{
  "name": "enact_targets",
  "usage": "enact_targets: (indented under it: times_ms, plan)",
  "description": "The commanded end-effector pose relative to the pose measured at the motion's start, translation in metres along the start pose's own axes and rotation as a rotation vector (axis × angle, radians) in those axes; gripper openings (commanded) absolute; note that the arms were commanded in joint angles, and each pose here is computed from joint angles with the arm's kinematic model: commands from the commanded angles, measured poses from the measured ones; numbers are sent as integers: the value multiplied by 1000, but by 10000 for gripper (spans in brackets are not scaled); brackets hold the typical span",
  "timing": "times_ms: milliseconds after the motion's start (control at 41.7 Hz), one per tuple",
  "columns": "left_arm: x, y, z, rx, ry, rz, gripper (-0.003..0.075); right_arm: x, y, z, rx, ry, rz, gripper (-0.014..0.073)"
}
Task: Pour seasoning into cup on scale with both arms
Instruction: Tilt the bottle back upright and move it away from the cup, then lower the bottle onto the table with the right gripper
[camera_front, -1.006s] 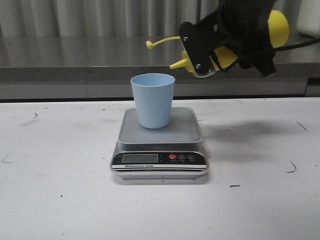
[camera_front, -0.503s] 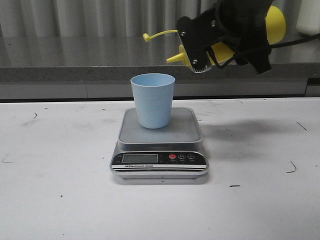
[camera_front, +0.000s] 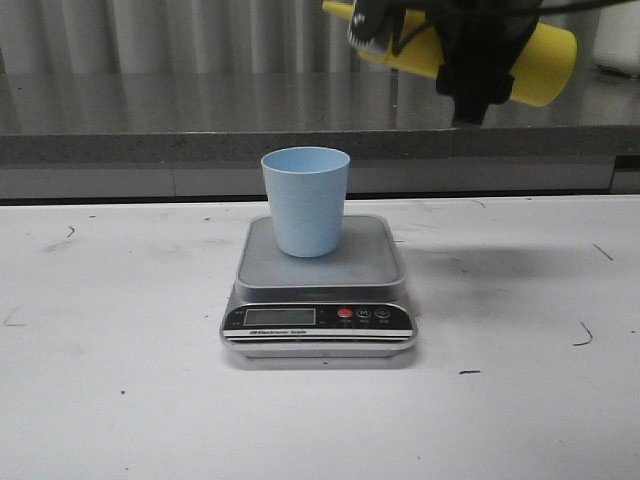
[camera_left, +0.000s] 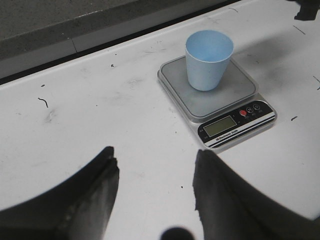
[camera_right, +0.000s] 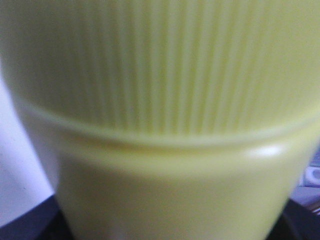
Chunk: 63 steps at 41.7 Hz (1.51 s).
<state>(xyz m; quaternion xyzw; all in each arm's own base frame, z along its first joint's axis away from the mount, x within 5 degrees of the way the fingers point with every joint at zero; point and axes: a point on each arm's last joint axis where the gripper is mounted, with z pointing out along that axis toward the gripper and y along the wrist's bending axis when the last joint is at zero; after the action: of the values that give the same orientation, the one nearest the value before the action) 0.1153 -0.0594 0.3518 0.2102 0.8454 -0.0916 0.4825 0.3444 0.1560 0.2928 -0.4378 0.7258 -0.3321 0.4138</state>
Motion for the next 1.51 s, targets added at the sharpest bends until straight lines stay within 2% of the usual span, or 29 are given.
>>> enact_targets:
  times_ms: [0,120,240,359,407,503,599,767,910,1078,1485]
  plan:
    - [-13,-1,-5,15,-94,-5,347,8,-53,-34,80,-71,170,332]
    - [-13,-1,-5,15,-94,-5,347,33,-77,-41,66,-57,348,332]
    - [-13,-1,-5,15,-94,-5,347,57,-87,-41,9,-1,504,332]
    - [-13,-1,-5,15,-94,-5,347,77,-82,-34,-89,52,533,332]
    - [-13,-1,-5,15,-94,-5,347,87,-80,-30,-126,62,584,332]
    - [-13,-1,-5,15,-94,-5,347,98,-76,-24,-159,15,722,332]
    - [-13,-1,-5,15,-94,-5,347,107,-67,-22,-146,-95,847,332]
    - [-13,-1,-5,15,-94,-5,347,118,-27,-20,-120,-288,859,332]
    - [-13,-1,-5,15,-94,-5,347,121,-7,-16,-97,-420,898,332]
    - [-13,-1,-5,15,-94,-5,347,127,3,2,-68,-417,1039,332]
    - [-13,-1,-5,15,-94,-5,347,143,26,47,-1,-473,1080,333]
